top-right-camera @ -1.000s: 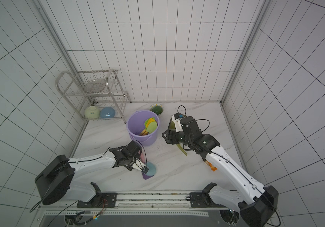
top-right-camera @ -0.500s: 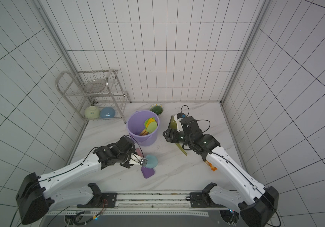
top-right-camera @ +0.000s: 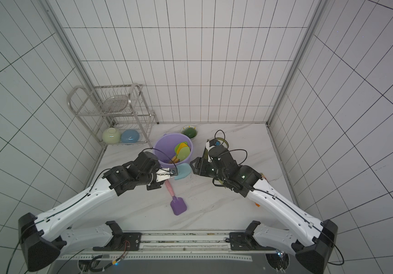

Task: Organize the gardening tools
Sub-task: Pick up the gardening tool from the center of the board.

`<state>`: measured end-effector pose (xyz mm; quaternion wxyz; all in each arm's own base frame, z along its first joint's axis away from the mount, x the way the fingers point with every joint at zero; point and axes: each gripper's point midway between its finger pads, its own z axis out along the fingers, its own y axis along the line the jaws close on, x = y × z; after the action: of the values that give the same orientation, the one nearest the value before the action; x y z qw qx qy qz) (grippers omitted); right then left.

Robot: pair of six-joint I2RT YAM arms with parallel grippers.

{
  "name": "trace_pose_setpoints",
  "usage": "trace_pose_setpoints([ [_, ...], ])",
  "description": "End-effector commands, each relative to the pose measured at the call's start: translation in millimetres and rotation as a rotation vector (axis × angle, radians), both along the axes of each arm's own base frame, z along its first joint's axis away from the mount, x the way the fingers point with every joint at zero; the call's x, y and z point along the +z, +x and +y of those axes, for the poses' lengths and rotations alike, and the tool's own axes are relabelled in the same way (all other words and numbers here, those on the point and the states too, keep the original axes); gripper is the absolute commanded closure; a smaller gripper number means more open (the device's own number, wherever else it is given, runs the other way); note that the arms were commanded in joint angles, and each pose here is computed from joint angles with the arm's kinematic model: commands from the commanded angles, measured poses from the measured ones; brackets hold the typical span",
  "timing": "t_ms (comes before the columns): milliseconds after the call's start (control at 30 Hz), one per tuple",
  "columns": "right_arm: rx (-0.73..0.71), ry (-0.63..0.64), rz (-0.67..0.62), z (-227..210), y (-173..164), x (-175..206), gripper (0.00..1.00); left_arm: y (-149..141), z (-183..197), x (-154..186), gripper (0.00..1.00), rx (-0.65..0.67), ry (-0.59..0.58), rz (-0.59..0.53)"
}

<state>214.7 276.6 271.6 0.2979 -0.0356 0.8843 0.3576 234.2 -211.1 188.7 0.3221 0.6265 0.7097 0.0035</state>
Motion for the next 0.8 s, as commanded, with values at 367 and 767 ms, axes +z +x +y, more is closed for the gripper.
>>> trace_pose_setpoints([
  [367, -0.051, 0.008, 0.007, 35.7, 15.0, -0.6, 0.54, 15.8, 1.0, 9.6, 0.86, 0.141, -0.028, -0.015],
  [767, -0.003, 0.052, 0.024, 58.1, 17.2, -9.9, 0.81, 15.1, -2.2, 18.1, 0.85, 0.141, -0.060, -0.018],
])
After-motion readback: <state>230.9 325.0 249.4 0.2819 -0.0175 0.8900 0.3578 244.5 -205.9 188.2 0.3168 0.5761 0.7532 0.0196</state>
